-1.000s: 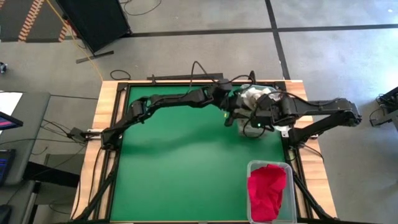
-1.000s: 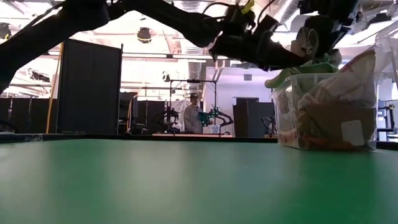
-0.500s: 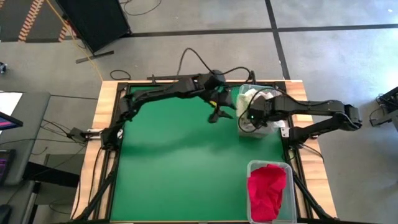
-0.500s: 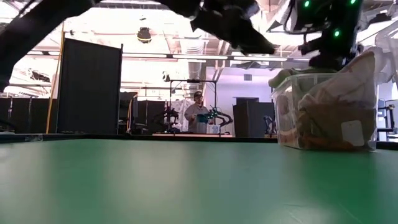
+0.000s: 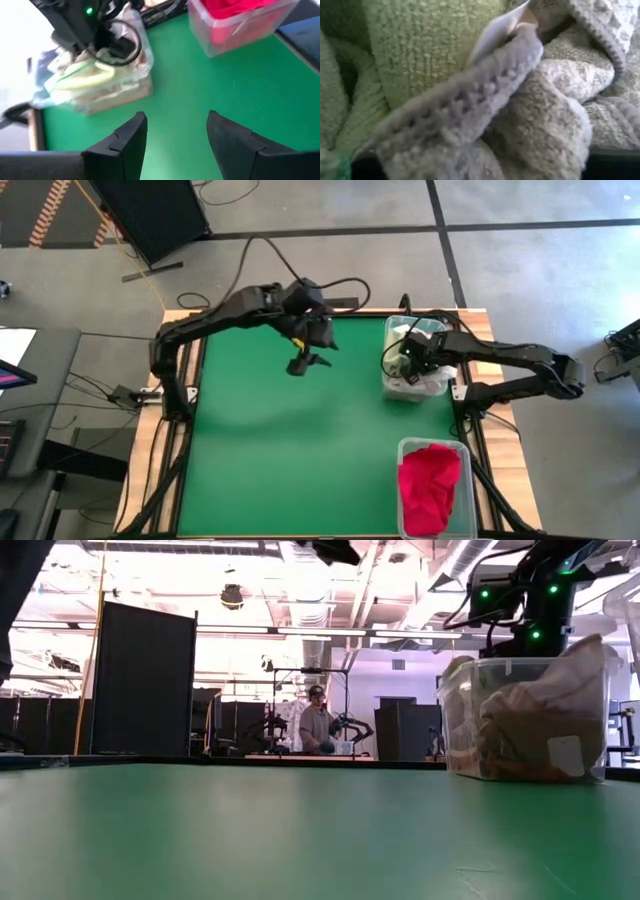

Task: Sort towels by color in basket
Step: Put the gray towel into the top transparent bin

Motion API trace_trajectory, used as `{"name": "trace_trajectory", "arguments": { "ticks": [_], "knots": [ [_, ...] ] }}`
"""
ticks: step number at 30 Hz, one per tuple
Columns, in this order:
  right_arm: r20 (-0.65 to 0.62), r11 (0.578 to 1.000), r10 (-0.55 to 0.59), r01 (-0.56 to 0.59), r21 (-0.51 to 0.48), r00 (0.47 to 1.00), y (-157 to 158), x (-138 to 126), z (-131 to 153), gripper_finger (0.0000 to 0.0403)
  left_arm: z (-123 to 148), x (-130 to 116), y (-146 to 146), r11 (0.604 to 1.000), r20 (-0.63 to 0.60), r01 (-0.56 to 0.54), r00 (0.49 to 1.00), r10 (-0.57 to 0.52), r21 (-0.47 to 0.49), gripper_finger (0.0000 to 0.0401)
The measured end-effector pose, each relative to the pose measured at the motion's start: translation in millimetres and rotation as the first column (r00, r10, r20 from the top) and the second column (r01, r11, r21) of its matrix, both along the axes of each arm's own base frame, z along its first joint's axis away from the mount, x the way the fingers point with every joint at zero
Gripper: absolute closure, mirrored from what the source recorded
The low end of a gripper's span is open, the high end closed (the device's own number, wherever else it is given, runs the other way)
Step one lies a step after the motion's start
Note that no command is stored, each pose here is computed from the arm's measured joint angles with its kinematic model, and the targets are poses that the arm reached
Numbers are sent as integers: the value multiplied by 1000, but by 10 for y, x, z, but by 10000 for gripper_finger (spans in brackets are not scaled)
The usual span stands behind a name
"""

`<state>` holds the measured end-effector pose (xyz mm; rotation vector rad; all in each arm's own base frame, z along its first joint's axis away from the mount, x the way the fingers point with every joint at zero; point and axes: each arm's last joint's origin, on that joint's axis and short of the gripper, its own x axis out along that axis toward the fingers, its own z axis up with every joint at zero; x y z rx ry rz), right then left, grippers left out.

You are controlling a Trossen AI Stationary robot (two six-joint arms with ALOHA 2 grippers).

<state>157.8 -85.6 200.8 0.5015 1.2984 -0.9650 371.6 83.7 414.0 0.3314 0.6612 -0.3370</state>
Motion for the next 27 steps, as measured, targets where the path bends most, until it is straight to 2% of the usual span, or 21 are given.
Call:
{"name": "trace_trajectory", "arguments": {
  "ticks": [6,13,19,27],
  "knots": [
    [23,999,29,-30,24,999,27,50,79,287,144,-243,-67,995,-55,-98,993,100,28,204],
    [111,993,114,-118,31,987,149,149,484,228,134,-425,-100,980,-192,-199,961,199,20,204],
    [188,980,197,-197,-24,962,311,125,881,191,100,-492,-139,961,-268,-266,923,276,74,204],
    [340,949,314,-294,-110,887,552,-32,1292,177,172,-563,-165,947,-244,-306,915,321,97,204]
  ]
}}
